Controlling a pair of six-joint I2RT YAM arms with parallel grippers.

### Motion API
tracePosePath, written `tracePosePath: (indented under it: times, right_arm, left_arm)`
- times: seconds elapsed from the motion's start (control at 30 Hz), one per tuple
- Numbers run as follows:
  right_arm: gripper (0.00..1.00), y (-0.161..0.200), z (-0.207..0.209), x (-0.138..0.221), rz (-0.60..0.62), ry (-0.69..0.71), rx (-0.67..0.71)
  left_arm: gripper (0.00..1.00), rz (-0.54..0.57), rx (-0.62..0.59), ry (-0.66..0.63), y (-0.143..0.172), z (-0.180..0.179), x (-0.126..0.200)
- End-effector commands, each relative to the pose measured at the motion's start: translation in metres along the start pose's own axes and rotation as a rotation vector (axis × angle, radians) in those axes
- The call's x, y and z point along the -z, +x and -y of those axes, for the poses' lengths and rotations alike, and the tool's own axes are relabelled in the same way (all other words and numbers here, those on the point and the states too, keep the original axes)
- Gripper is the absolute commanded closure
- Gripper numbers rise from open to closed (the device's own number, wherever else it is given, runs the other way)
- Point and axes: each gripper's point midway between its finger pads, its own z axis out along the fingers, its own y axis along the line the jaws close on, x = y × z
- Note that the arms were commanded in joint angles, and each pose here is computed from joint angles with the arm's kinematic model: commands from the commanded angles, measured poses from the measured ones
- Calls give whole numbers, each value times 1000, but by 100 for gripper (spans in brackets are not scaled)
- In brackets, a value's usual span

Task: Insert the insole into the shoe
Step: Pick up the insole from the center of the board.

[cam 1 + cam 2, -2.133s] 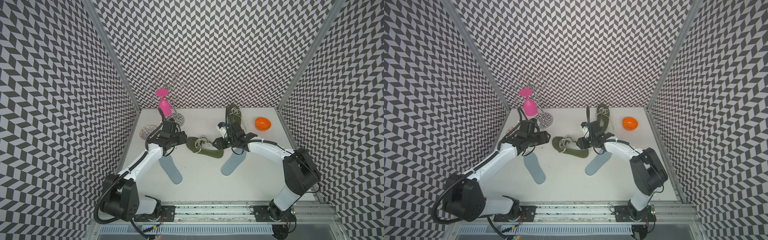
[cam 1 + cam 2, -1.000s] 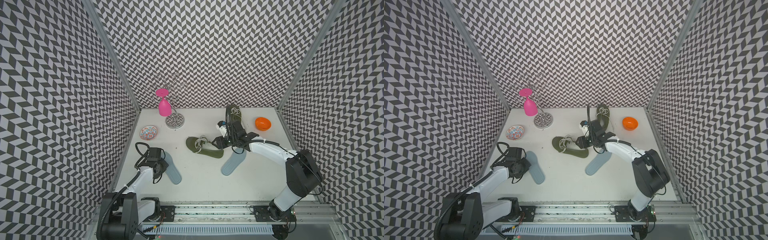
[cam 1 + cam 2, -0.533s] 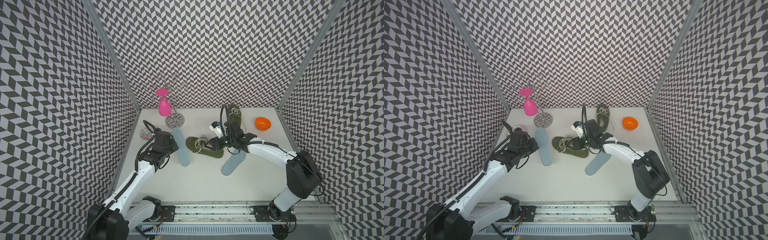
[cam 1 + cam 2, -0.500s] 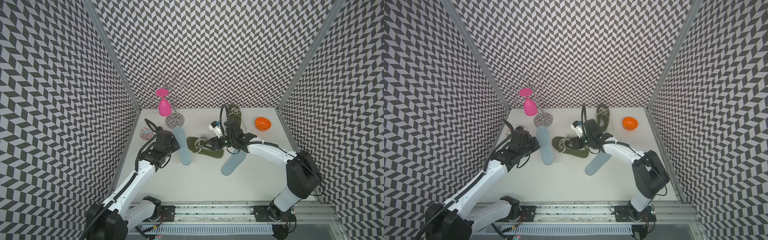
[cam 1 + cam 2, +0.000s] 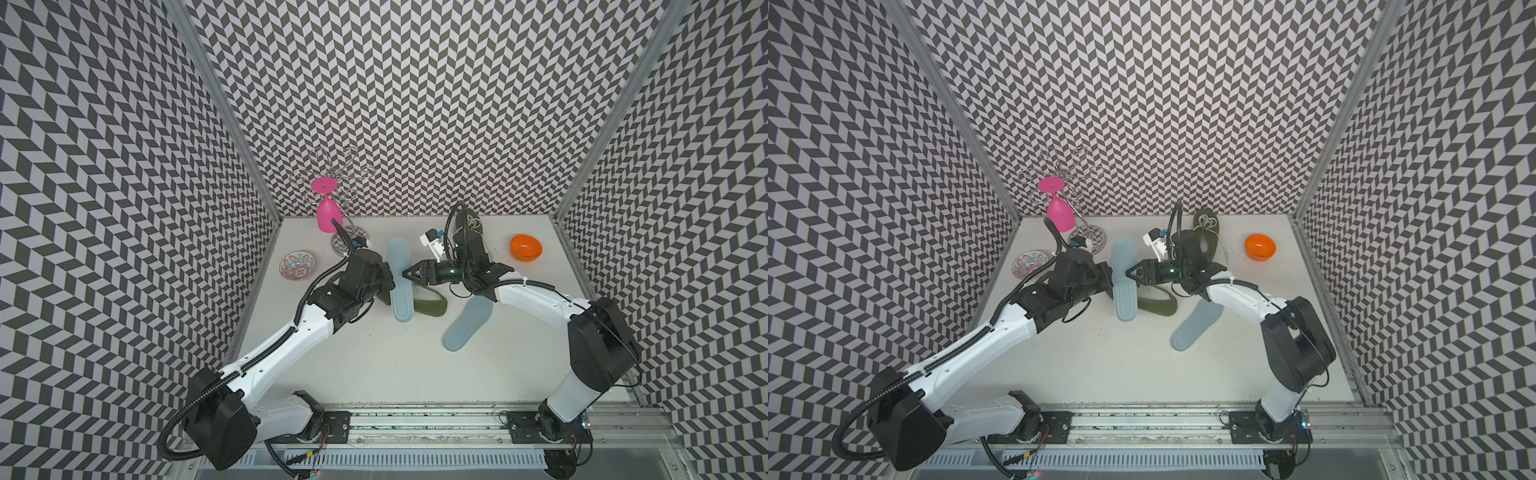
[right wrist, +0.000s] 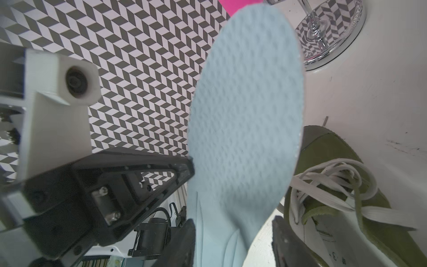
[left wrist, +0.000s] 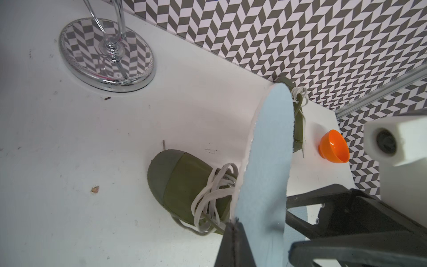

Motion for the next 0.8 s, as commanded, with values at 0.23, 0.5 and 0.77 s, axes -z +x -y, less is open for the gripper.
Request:
tracePosePath:
  times: [0.23, 0.5, 0.77]
  right_arm:
    - [74, -5, -16, 1, 26, -111, -11]
    - [93, -9, -13, 11, 41, -118, 4]
    - [93, -5, 33, 32, -4, 106, 111]
  left_arm:
    - [100, 68, 51, 67, -18, 21, 2]
    - [100, 20, -22, 80, -7, 24, -6]
    - [38, -80, -268, 145, 2, 23, -8]
